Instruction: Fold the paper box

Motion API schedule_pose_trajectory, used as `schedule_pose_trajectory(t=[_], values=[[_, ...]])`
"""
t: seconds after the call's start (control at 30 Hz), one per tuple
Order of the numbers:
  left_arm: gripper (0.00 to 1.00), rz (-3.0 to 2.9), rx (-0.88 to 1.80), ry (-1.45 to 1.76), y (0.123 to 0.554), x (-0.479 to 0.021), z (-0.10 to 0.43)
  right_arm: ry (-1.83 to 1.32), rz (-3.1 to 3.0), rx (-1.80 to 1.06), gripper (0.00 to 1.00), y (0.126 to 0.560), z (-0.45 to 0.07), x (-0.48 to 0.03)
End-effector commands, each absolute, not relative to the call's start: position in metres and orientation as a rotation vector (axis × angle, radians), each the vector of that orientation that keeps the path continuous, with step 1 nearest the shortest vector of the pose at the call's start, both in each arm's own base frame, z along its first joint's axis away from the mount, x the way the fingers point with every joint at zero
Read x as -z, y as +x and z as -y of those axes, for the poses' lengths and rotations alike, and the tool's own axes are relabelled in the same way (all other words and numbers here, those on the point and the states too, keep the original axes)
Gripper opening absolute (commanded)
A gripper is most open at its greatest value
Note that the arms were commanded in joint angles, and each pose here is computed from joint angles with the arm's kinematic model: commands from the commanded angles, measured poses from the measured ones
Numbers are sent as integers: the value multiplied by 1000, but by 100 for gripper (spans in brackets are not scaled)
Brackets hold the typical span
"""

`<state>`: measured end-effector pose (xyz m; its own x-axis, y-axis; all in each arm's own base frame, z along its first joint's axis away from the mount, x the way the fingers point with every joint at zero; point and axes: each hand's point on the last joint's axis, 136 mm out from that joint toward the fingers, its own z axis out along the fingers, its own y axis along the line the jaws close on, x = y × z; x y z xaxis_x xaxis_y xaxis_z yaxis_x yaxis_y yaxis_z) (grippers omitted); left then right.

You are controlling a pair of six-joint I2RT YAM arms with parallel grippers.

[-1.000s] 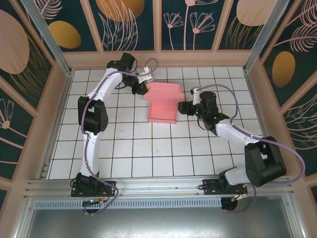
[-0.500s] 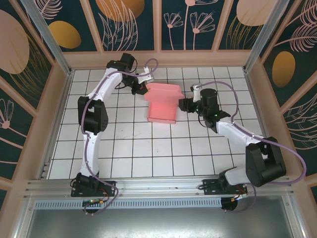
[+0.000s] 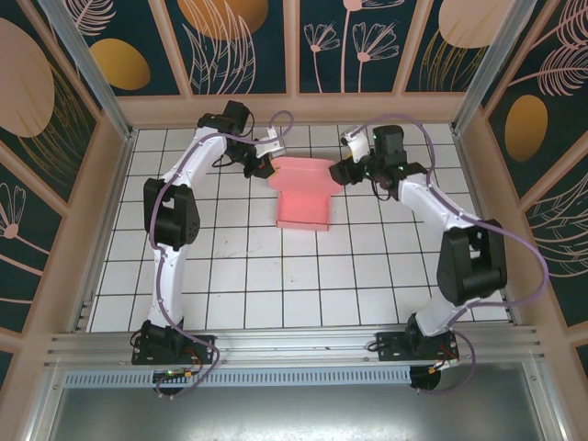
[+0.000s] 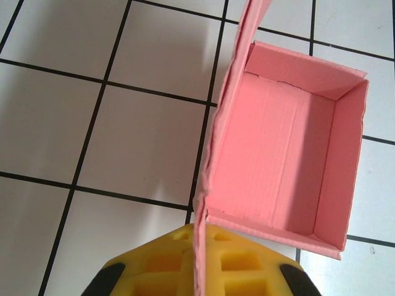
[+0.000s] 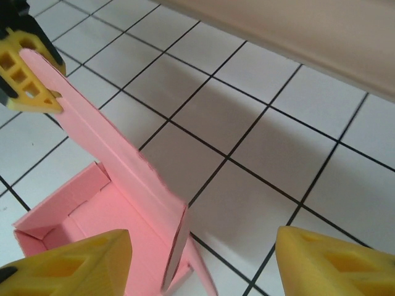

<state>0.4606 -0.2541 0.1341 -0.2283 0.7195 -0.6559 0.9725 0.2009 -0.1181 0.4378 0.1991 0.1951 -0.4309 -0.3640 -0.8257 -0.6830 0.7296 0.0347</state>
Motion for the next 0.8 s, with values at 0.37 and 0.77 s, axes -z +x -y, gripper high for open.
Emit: schedule_pose_trajectory(t=[0.37, 0.77], values=[[0, -2001, 749, 1614, 448, -139, 252, -1019, -2285, -507, 22, 437, -201, -144], [0, -1992, 759, 1621, 448, -137, 254, -1103, -2311, -493, 13, 440, -198, -142]])
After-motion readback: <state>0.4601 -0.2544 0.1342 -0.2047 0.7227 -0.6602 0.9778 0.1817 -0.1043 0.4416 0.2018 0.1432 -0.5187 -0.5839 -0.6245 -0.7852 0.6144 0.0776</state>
